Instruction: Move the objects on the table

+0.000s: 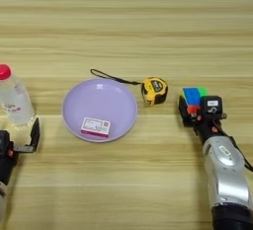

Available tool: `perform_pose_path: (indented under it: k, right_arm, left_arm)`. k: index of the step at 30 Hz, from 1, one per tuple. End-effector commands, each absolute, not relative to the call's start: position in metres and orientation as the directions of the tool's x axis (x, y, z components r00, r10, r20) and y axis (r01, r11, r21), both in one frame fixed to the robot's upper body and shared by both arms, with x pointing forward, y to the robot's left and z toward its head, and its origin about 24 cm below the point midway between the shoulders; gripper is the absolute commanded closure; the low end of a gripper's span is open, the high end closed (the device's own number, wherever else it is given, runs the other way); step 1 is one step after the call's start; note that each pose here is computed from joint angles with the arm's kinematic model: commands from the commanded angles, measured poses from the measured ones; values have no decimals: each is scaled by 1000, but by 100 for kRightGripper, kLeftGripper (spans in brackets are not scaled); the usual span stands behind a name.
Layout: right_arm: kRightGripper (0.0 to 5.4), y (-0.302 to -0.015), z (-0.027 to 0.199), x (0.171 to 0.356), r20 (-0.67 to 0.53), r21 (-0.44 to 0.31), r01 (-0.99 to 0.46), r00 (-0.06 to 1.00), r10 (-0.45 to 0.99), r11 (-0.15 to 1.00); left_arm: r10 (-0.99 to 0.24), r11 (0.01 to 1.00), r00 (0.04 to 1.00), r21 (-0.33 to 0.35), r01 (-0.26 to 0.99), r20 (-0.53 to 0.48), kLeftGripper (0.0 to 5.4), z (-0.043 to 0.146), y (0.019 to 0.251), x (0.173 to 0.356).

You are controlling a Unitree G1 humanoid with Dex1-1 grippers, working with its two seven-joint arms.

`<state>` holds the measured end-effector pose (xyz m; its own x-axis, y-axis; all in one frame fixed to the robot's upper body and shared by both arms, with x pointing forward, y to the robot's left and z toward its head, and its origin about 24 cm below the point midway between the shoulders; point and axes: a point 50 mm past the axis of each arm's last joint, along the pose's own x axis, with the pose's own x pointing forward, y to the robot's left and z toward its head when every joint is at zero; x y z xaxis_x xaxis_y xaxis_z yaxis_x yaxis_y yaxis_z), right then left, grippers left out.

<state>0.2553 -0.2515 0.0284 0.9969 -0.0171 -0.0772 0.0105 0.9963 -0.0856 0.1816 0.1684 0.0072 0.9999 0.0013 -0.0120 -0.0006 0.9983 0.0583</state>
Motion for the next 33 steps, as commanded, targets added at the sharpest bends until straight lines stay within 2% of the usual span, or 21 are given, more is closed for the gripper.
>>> perform_pose_path:
  k: [1,19,20,27,33]
  right_arm:
    - [208,-257,26,254,-82,-101,26,996,-34,995]
    - [208,-266,15,249,-113,-125,65,990,-80,990]
    - [179,-266,15,249,-113,-125,64,990,-78,990]
    - [112,-263,19,249,-87,-133,51,994,-63,990]
    - [45,-258,33,250,-8,-161,48,999,-50,986]
  left_arm:
    - [1,998,1000,66,1,-23,0,6,168,181]
    - [1,998,1000,68,1,-25,0,6,170,180]
    - [1,998,1000,68,0,-25,0,7,170,180]
    - [2,998,1000,69,0,-26,0,7,170,179]
    - [2,998,1000,69,0,-26,0,7,170,179]
